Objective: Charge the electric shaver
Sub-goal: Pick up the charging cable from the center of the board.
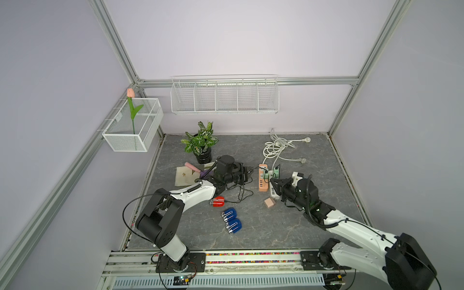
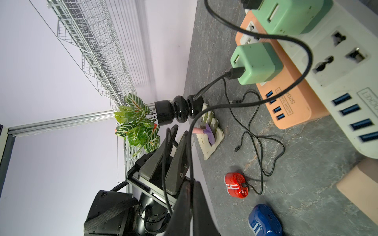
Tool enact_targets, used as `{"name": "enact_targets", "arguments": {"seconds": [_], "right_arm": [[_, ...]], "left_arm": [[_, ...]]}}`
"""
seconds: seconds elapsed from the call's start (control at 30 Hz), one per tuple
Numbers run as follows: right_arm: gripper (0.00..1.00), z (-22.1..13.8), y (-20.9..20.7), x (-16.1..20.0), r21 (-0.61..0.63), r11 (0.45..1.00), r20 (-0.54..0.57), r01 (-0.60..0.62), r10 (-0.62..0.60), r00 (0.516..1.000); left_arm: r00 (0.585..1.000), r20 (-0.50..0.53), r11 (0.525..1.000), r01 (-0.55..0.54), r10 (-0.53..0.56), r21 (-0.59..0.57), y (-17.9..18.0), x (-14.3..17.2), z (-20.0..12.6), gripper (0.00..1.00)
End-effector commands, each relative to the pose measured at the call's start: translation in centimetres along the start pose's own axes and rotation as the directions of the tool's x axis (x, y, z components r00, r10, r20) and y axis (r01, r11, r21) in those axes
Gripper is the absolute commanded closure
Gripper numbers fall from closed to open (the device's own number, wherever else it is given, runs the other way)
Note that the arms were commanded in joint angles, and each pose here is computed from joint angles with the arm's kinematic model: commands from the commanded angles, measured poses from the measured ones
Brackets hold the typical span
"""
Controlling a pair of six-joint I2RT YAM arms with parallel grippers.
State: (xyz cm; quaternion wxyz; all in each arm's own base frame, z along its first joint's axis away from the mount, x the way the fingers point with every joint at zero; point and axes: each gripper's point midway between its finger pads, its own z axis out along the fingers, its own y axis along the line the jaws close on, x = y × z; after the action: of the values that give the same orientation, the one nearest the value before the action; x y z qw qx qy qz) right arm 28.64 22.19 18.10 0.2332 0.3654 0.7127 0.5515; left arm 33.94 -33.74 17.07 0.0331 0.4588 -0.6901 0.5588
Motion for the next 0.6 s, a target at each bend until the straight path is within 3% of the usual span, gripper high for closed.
{"name": "enact_targets", "arguments": {"seconds": [0.0,0.27,0.43,0.57], "right_arm": [[0.93,-0.3,0.8,-0.1,-0.017,0.999,-0.001,-0.032,0.032,0.999],[0.91,-0.8,0.2,-0.4,-0.002,0.999,0.015,-0.035,0.035,0.999],[0.45,-1.9,1.2,-0.1,0.080,0.995,0.003,0.064,-0.064,0.998],[0.32,-3.0,4.6,0.4,0.060,0.972,-0.034,0.229,-0.228,0.973]], "left_arm": [[0.954,-0.011,0.954,0.298,-0.298,-0.014,0.0,0.4,-0.3,0.93],[0.972,0.028,0.972,0.235,-0.235,0.007,-0.9,-0.6,-1.7,0.97],[0.994,0.019,0.994,0.109,-0.110,0.030,-3.1,-0.8,-2.7,1.00],[1.000,-0.002,1.000,-0.011,0.011,-0.005,-3.8,-0.5,-3.7,1.00]]}}
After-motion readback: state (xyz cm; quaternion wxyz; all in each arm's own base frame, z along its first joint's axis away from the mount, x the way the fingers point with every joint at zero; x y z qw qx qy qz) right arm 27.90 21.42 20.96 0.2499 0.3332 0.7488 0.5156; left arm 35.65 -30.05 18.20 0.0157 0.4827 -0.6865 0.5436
